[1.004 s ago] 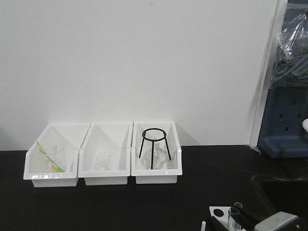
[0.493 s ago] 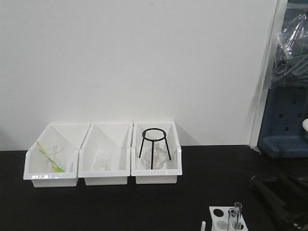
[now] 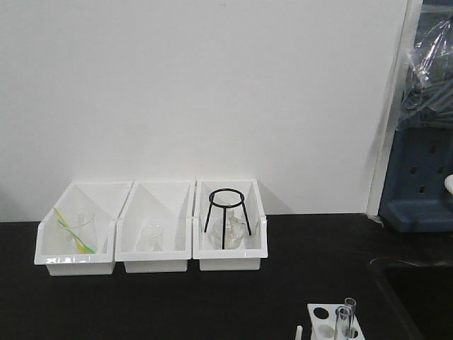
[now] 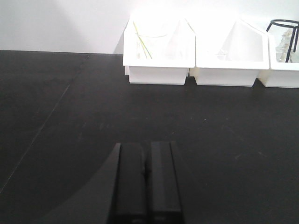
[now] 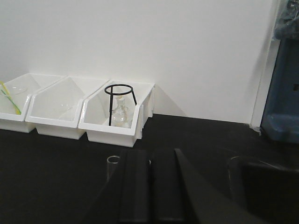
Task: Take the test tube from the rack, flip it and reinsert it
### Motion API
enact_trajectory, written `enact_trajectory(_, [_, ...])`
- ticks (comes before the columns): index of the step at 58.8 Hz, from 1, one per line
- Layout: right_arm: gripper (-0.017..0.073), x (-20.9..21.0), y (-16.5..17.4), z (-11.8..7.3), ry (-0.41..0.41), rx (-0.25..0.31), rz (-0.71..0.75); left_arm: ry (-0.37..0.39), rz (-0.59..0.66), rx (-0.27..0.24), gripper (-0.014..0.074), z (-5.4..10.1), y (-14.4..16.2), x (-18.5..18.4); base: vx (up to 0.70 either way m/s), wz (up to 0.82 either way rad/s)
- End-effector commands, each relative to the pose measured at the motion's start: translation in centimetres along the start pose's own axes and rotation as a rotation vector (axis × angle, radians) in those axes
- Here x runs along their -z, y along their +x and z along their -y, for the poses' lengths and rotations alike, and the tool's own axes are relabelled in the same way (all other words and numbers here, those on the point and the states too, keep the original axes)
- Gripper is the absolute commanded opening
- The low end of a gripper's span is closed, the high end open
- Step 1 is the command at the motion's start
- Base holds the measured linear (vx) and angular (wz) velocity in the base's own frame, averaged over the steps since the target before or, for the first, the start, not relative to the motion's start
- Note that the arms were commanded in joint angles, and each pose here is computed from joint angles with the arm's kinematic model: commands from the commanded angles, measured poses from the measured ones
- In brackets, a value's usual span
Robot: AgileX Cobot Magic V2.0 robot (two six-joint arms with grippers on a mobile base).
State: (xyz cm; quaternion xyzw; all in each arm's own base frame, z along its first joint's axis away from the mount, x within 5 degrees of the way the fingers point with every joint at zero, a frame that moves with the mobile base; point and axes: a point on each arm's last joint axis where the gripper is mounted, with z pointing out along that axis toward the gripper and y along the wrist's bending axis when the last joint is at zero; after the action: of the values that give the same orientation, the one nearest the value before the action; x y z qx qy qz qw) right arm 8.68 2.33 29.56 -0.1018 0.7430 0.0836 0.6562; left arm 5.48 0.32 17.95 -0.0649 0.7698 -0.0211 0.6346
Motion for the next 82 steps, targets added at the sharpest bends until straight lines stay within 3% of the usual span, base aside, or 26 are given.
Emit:
enact_trajectory(1, [-0.0013, 0.4, -1.7, 0.0, -0.004, 0.006, 0.088, 0.021, 0.082, 0.004, -0.0006, 0.2, -0.7, 0.0, 0.00, 0.00])
enact_trajectory(18, [-0.0012, 0.6, -1.2, 0.0, 0.000, 0.034, 0.096, 0.021, 0.082, 0.004, -0.0006, 0.2, -0.7, 0.0, 0.00, 0.00])
enact_trajectory(20, [-0.0012, 0.9, -0.8, 0.2, 0.018, 0.028, 0.106, 0.021, 0.082, 0.004, -0.0006, 0.2, -0.7, 0.0, 0.00, 0.00])
enact_trajectory(28, [-0.0012, 2.4, 2.4, 1.2, 0.175, -0.086, 0.179, 0.021, 0.082, 0.004, -0.0006, 0.2, -0.7, 0.0, 0.00, 0.00])
enact_trajectory(35, [-0.0012, 2.9, 6.3, 1.4, 0.264, -0.070, 0.208, 0.021, 0.082, 0.004, -0.0006, 0.2, -0.7, 0.0, 0.00, 0.00])
enact_trajectory(43, [-0.0012, 2.4, 9.7, 1.4, 0.256, -0.094, 0.197, 0.021, 0.082, 0.004, -0.0006, 0.2, -0.7, 0.0, 0.00, 0.00])
enact_trajectory(82, [-0.0012, 2.4, 9.7, 1.4, 0.257, -0.087, 0.195, 0.021, 0.079, 0.004, -0.0006, 0.2, -0.7, 0.0, 0.00, 0.00])
